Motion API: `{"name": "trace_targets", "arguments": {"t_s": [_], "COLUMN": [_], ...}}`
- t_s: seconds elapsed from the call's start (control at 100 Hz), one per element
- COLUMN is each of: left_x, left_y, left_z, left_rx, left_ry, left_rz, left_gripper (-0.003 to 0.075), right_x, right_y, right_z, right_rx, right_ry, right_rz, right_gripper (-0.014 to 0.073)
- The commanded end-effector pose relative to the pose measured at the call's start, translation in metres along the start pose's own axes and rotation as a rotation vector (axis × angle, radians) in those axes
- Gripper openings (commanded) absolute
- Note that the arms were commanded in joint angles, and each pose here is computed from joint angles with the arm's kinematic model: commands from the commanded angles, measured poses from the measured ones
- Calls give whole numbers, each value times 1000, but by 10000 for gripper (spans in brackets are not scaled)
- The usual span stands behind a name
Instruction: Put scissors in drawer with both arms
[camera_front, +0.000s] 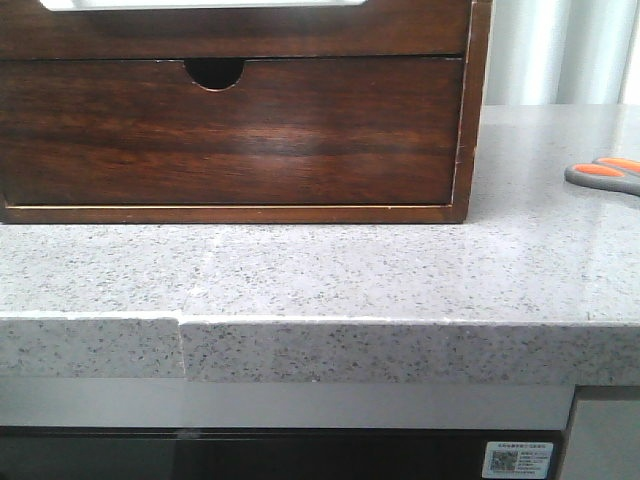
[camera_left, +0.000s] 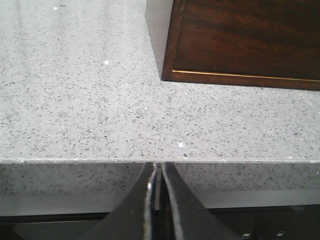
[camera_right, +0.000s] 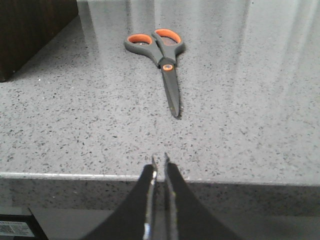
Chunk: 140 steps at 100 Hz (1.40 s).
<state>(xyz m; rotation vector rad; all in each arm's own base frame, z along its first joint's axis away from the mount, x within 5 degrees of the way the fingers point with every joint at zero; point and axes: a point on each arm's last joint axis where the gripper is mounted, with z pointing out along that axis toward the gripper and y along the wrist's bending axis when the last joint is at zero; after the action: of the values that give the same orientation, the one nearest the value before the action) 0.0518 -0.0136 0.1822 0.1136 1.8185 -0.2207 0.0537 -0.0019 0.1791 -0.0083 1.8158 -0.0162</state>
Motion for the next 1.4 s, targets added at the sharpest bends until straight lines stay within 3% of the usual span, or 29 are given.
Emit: {"name": "trace_targets", "arguments": {"t_s": [0.0,0.71,0.85,0.92,1.07,1.18,1.28,1.39], "left_x": [3,3,2,-2,-14,-20,-20,-21], "left_y": [0,1,2,1,-4,-2,-2,-3], "left_z": [0,0,0,0,-2,-4,-4,-4], "left_rx": [1,-6,-20,1,97,123,141,150], "left_ry": [-41,-40,-46,-94,-216,-273,-268,-263], "left_rz": [-22,-4,37,-37,-470,-676,-752,-761], "left_gripper": [-19,-19,-19,-19,-19,-19,-19,-19], "right_x": [1,1,-8,-17,-37,-37,-35,-39], "right_y": [0,0,0,2,2,1,1,0], "right_z": [0,0,-1,-2,-9,-10,-9,-11], "right_rx": [4,5,0,-20,-65,-74,-78,-97], "right_ry": [-30,-30,-132,-224,-452,-460,-434,-443], "right_rz": [-6,-8,-33,-1,170,254,289,425], "right_gripper": [-2,-2,-2,-2,-2,-2,-2,-3]}}
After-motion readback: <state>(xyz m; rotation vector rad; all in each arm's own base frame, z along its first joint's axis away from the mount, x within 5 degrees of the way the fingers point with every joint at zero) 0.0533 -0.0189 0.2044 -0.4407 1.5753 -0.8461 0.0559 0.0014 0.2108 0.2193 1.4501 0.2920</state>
